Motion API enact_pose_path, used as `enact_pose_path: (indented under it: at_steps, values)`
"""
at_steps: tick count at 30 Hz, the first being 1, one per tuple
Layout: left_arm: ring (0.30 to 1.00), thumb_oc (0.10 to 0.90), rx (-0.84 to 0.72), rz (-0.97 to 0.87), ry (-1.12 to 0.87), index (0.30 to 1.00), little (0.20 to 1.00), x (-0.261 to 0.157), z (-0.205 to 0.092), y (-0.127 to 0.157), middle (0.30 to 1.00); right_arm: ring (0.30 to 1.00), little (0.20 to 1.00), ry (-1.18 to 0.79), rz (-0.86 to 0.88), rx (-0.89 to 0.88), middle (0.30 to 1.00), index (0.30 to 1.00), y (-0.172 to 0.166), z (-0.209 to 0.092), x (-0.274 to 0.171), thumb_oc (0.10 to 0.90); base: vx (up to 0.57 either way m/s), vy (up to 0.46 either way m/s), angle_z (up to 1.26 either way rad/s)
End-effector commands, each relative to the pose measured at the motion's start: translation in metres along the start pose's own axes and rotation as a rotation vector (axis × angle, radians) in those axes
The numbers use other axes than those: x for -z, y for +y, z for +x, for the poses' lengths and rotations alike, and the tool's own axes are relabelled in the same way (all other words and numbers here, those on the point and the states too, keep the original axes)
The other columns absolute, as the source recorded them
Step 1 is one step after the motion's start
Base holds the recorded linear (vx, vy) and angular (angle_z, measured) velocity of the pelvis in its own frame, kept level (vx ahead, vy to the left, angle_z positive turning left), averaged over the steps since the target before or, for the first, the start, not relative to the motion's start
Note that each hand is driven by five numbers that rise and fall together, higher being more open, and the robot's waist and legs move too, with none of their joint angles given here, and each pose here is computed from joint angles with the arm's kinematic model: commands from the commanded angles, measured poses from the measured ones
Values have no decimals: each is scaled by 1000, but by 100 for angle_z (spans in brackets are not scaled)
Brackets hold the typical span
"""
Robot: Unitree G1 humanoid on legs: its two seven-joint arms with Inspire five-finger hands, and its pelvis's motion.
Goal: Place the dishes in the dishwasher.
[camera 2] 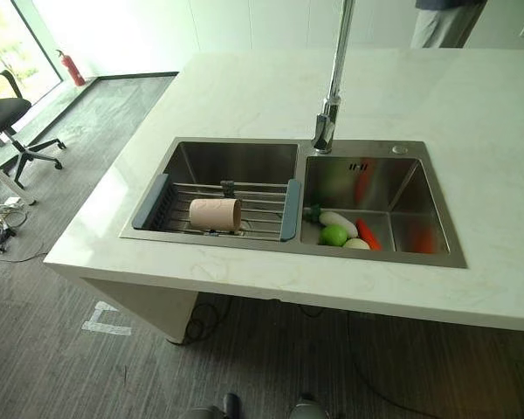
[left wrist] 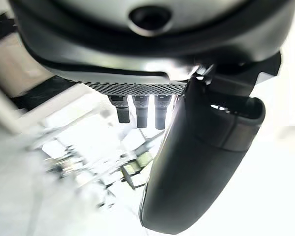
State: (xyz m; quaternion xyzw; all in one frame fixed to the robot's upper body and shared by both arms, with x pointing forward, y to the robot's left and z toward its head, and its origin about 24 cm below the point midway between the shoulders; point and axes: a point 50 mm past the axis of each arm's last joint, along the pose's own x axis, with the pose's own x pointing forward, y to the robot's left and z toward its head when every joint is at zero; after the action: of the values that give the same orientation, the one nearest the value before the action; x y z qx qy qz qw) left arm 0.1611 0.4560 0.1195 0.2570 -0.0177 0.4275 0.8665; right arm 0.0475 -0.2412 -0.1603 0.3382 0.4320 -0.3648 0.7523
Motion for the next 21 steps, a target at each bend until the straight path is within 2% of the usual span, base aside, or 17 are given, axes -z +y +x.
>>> enact_pose_path:
  at_steps: [1, 5, 6, 8, 12, 16, 21]
  values:
    - [900, 800, -19, 42, -270, 900, 900, -66, 29, 22, 900, 900, 900, -30, -88, -29, 900, 900, 14, 4, -8, 800, 37, -26, -1]
    - [900, 800, 118, -4, -412, 900, 900, -114, 40, 17, 900, 900, 900, -34, -260, -32, 900, 900, 16, 5, -8, 800, 27, -39, 1]
    - [900, 800, 231, -57, -484, 900, 900, -138, 42, 6, 900, 900, 900, -26, -315, -20, 900, 900, 14, 5, -8, 800, 29, -42, 4]
    - [900, 800, 348, -85, -542, 900, 900, -159, 40, -9, 900, 900, 900, -14, -343, -9, 900, 900, 10, 4, -8, 800, 26, -51, 2]
    - [900, 800, 636, -60, -652, 900, 900, -206, 21, -62, 900, 900, 900, 17, -379, -5, 900, 900, 3, 4, -6, 800, 18, -68, -3]
    - [900, 800, 821, 0, -646, 900, 900, -223, 4, -106, 900, 900, 900, 29, -446, -46, 900, 900, 4, 3, -1, 800, 12, -53, -6]
    - [900, 800, 907, 105, -596, 900, 900, -222, -2, -142, 900, 900, 900, 18, -507, -78, 900, 900, 10, 3, -2, 800, 5, -26, -26]
